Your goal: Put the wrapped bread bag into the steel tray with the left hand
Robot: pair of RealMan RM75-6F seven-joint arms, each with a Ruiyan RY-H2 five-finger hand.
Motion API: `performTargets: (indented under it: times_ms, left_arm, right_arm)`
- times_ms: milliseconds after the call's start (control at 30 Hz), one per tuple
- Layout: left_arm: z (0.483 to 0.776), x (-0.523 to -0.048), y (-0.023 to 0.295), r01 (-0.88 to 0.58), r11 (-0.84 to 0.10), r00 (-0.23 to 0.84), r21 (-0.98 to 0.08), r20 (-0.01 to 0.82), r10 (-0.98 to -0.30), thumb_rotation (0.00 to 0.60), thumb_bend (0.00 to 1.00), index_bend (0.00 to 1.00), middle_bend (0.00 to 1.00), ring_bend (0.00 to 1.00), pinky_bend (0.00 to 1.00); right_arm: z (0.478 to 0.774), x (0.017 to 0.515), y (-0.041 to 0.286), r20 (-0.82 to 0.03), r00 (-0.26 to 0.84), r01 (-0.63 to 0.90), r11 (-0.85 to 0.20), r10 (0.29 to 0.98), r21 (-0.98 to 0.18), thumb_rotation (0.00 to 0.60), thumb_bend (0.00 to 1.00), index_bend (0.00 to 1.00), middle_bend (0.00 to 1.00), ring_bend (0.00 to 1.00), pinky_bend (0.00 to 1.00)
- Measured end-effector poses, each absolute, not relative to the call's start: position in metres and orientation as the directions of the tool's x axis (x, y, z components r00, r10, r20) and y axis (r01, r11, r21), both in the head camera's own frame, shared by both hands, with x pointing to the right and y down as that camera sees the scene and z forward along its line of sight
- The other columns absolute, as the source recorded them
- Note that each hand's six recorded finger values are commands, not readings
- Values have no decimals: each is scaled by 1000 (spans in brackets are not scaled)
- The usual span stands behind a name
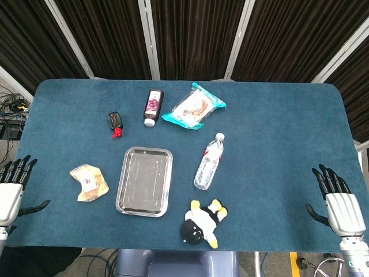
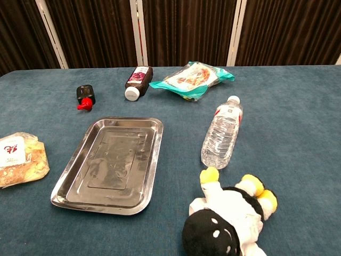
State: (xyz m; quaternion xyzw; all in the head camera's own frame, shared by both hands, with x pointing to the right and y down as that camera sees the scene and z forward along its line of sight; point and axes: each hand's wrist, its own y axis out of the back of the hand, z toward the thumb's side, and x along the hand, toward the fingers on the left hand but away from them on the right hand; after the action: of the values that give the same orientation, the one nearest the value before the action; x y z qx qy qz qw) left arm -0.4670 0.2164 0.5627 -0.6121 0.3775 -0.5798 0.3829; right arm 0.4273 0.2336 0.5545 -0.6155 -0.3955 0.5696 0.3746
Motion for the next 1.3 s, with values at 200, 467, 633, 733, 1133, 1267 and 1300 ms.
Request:
performTargets:
  times_ms: [200, 467, 633, 733, 1133, 1267, 1300]
  left_arm:
    - [564, -467, 216, -12, -430, 41, -903, 429, -902, 600, 50, 0, 0, 0, 0]
    - [576, -467, 216, -4, -488, 37, -873, 487, -873, 600, 50, 0, 0, 0, 0]
    - [598, -465, 213, 36, -580, 40, -813, 582, -813, 600, 50, 0, 0, 0, 0]
    - [613, -460, 206, 92, -627, 50, -773, 633, -773, 600, 50, 0, 0, 0, 0]
    - [665, -421, 183, 191, -686, 75, -702, 708, -702, 600, 73, 50, 18, 13, 128]
    - [681, -408, 185, 211, -696, 83, -686, 722, -687, 600, 86, 185, 151, 129, 270]
    - [685, -406, 186, 217, -696, 84, -685, 723, -686, 600, 100, 225, 182, 157, 300]
  right_arm:
    - [554, 426, 234, -405, 43, 62, -407, 913, -912, 600, 302, 0, 0, 0, 142]
    - [554, 425, 233, -399, 46, 68, -401, 916, -913, 600, 302, 0, 0, 0, 142]
    - [554, 424, 233, -399, 51, 69, -402, 915, -913, 600, 303, 0, 0, 0, 142]
    - [553, 424, 232, -396, 52, 72, -399, 917, -914, 600, 303, 0, 0, 0, 142]
    - [549, 427, 232, -387, 45, 89, -389, 921, -917, 600, 303, 0, 0, 0, 142]
    - [548, 428, 232, -381, 43, 97, -384, 923, -918, 600, 302, 0, 0, 0, 142]
    - [547, 428, 232, -381, 43, 99, -384, 923, -918, 600, 302, 0, 0, 0, 142]
